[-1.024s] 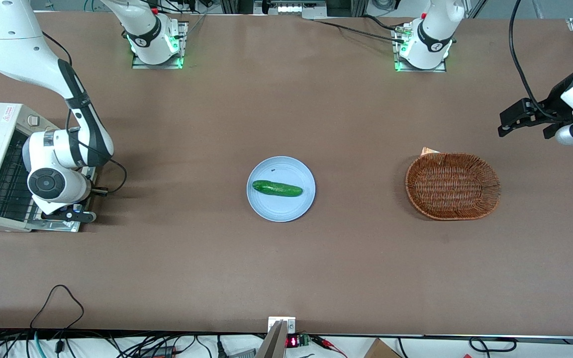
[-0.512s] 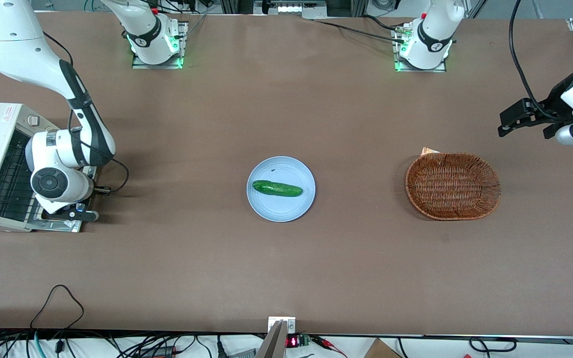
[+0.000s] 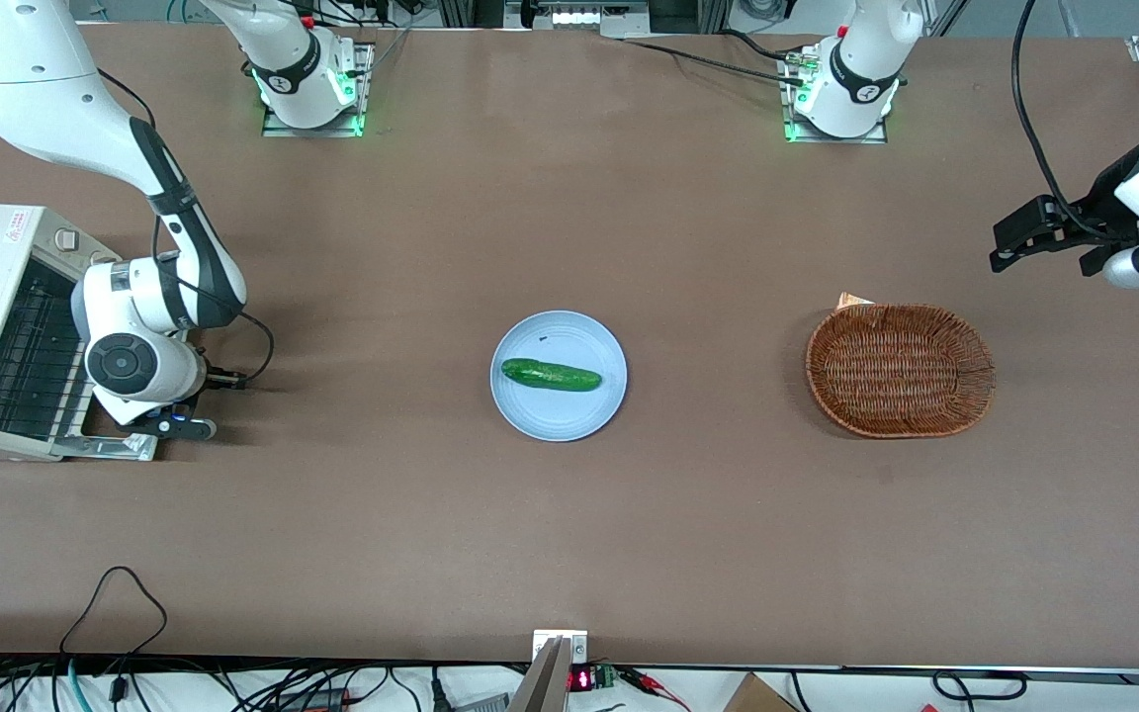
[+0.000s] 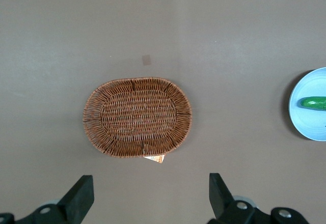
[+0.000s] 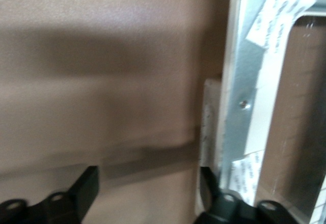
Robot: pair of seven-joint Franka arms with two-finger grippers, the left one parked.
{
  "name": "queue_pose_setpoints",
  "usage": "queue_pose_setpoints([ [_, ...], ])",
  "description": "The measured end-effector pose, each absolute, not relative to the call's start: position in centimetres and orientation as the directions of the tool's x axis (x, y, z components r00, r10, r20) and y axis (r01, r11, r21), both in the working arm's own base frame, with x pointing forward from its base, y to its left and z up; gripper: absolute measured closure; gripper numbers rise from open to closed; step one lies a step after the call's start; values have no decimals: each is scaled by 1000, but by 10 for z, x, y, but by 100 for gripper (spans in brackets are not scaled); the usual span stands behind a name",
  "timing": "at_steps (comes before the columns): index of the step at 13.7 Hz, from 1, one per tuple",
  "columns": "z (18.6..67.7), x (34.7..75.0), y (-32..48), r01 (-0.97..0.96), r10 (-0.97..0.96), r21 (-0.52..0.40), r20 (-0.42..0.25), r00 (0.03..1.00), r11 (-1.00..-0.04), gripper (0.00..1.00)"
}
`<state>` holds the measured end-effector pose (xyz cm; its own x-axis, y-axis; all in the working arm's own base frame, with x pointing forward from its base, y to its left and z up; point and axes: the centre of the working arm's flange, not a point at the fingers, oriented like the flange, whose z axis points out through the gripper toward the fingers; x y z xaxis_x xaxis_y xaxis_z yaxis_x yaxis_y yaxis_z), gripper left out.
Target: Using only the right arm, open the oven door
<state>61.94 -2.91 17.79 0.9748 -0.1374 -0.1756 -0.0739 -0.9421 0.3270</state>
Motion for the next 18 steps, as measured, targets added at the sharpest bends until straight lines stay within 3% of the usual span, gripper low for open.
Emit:
queue_pose_setpoints([
  [8,186,617,13,-121,-176,308,-156,972,-944,1],
  [18,345,617,46,-205,-218,232,-34,975,-951,1],
])
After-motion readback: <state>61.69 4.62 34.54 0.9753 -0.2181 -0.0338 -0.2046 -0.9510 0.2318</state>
